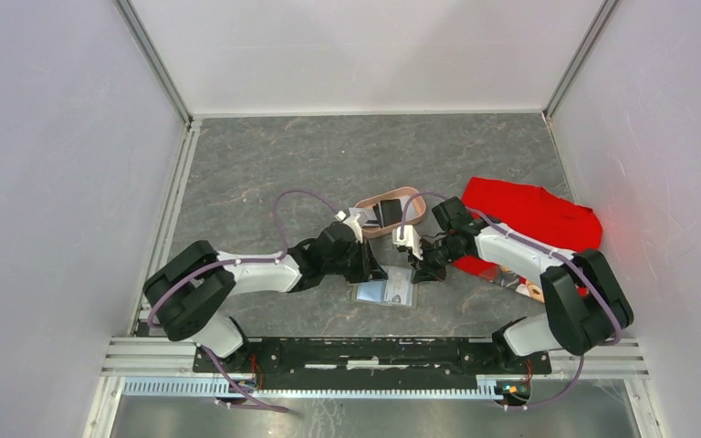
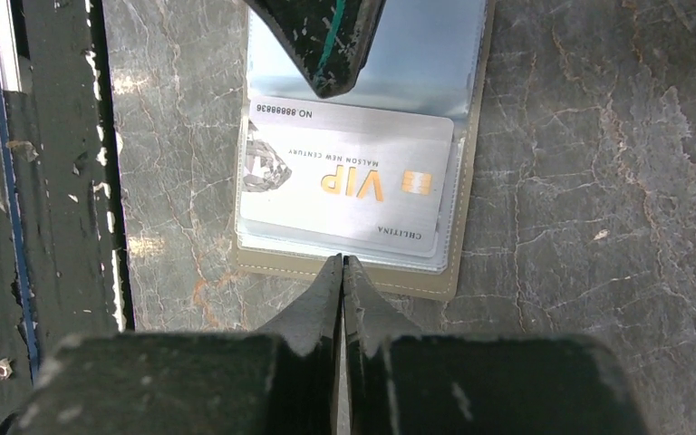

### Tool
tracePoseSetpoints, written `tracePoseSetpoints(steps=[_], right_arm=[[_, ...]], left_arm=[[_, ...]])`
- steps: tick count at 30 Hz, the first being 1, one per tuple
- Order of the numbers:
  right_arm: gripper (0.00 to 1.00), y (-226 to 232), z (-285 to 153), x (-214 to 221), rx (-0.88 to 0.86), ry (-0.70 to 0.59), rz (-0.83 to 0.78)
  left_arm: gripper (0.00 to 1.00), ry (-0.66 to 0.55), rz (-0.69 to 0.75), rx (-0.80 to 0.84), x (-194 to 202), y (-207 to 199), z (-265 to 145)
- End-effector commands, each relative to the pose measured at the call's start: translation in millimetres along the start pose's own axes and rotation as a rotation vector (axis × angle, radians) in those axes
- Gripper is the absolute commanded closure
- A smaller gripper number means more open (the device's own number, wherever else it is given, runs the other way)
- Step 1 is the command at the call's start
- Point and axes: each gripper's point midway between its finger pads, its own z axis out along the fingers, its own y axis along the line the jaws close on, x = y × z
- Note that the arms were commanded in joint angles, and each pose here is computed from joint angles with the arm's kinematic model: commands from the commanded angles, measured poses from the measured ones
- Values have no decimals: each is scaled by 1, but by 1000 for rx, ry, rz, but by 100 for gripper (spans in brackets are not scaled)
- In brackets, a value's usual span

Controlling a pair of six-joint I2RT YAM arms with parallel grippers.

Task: Put the credit cards into the card holder
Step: Insert the credit card into the card holder.

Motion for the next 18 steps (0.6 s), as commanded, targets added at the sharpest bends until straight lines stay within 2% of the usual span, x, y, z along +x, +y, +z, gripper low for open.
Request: tracePoseSetpoints(steps=[1,3,7,11,18], right_arm=[[96,0,3,7,-16,24,-6],[100,0,4,10,-19,33,3],[100,1,8,16,-30,54,24],[100,0,11,20,-38,69,39],[100,0,18,22,-46,86,59]], left_arm=[[87,21,33,-49,7,15,7],[92,45,34,-64,11,20,12],[98,66,43,-112,15,32,16],[98,92,45,-142,21,41,16],[98,138,58,-94,32,27,27]])
